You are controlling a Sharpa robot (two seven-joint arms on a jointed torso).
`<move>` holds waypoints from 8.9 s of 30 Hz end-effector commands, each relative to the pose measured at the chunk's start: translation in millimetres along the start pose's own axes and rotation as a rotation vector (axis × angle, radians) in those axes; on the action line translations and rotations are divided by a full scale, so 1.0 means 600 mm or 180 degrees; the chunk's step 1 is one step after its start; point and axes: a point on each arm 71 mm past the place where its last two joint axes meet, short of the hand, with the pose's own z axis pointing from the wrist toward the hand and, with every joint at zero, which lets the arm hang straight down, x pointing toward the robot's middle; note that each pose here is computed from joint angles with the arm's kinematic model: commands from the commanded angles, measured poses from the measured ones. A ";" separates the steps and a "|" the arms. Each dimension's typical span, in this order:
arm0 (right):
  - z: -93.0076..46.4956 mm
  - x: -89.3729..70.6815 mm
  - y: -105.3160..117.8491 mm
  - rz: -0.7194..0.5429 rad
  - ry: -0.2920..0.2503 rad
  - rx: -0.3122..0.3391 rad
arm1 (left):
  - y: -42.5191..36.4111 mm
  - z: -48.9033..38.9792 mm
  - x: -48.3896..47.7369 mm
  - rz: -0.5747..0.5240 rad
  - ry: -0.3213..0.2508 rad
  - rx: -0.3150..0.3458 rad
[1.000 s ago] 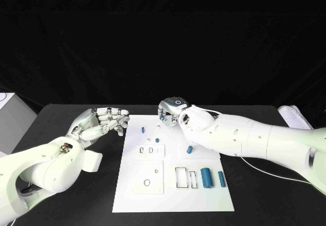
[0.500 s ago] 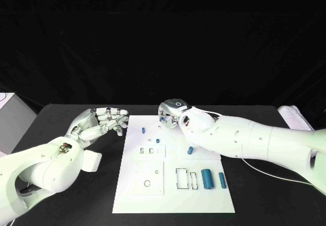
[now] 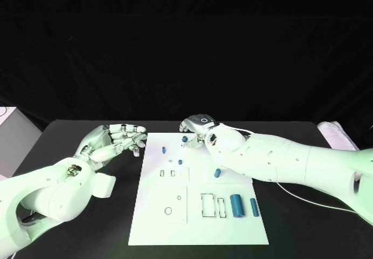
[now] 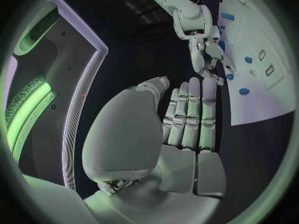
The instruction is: Assemble the parts on the task board
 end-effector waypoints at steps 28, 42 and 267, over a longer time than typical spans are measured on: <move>-0.147 -0.081 -0.191 0.0966 0.0371 0.0919 | -0.001 0.002 -0.010 0.0017 -0.0002 0.0020; -0.124 -0.042 -0.194 0.1003 0.0534 0.1057 | 0.001 0.004 -0.011 0.0017 0.0004 0.0016; -0.194 0.006 -0.247 0.1263 0.0455 0.0560 | 0.009 0.013 -0.023 0.0066 -0.0021 -0.0024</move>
